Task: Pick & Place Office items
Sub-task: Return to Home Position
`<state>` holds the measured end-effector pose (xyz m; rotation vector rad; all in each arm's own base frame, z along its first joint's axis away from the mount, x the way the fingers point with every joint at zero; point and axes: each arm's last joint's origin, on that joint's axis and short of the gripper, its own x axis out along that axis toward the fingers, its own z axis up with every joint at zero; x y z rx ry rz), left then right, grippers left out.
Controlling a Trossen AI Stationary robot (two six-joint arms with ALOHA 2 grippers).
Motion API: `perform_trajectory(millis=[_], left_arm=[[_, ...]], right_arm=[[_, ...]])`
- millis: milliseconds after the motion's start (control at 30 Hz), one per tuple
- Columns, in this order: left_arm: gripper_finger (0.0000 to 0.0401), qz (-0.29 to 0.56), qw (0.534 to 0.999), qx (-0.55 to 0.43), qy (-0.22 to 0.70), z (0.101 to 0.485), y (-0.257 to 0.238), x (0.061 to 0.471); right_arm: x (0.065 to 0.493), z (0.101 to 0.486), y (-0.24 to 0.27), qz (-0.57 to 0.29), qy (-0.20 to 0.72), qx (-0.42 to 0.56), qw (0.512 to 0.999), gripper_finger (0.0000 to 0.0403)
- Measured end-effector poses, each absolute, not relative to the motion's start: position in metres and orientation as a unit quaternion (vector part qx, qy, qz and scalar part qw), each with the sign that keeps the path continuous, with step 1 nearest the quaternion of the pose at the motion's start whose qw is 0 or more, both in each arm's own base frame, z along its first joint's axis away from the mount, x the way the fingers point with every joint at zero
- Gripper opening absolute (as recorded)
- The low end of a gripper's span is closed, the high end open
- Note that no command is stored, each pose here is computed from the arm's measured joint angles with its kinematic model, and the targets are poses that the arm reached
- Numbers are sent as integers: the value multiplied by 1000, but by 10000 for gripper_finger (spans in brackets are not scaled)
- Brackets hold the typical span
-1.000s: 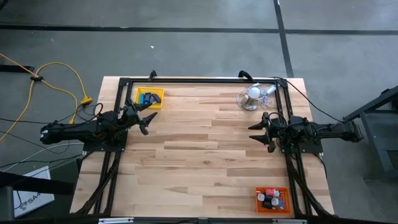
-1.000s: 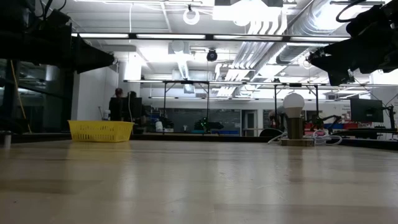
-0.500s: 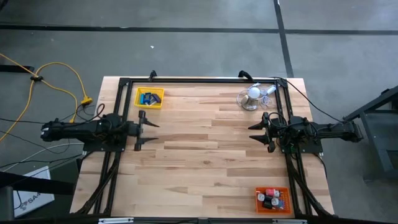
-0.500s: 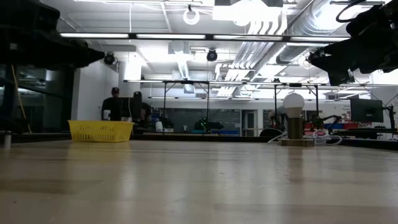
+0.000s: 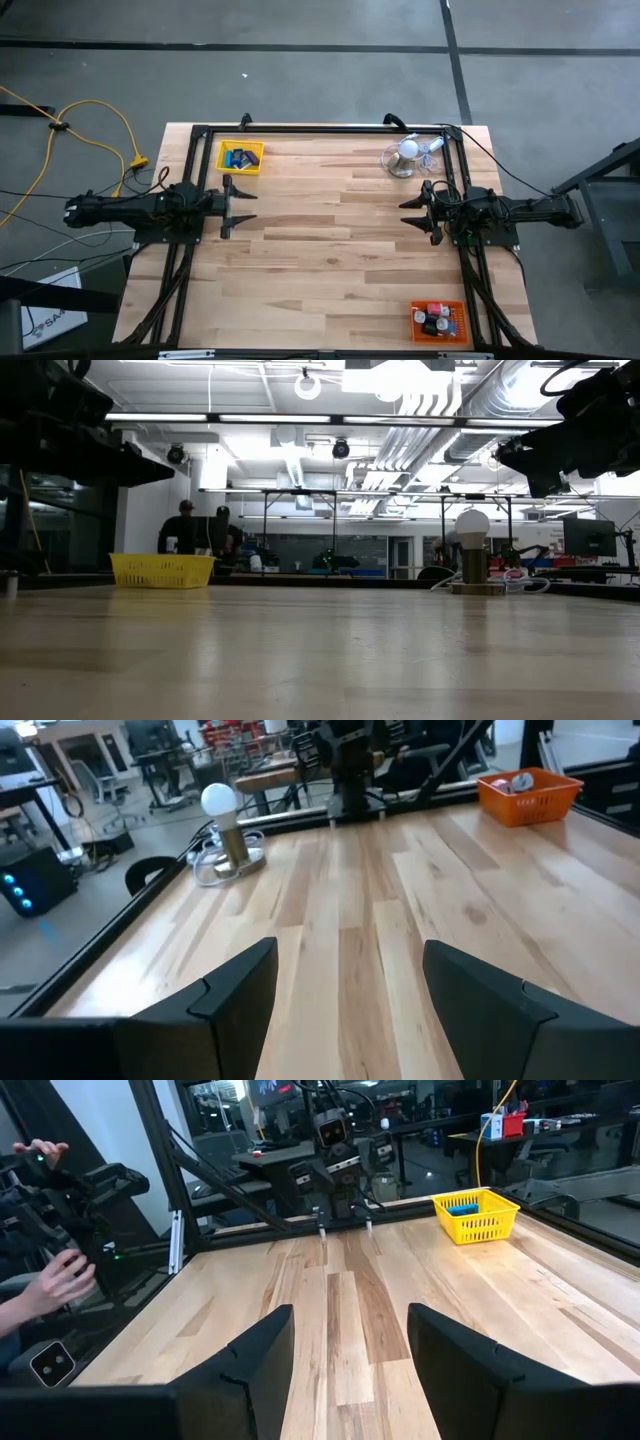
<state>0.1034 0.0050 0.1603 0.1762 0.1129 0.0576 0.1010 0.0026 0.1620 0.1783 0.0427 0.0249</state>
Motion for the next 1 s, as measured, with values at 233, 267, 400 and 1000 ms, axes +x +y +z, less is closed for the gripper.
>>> perform_trajectory(millis=[233, 267, 400, 1000], left_arm=[[243, 36, 994, 74, 68, 158, 7, 104], [243, 37, 994, 74, 68, 158, 7, 104], [243, 37, 994, 73, 67, 158, 7, 104], [243, 44, 996, 75, 5, 170, 7, 105]], right_arm=[[101, 162, 3, 13, 21, 89, 996, 183], [101, 162, 3, 13, 21, 89, 996, 183], [101, 162, 3, 13, 21, 89, 996, 183], [101, 162, 3, 13, 20, 89, 996, 183]])
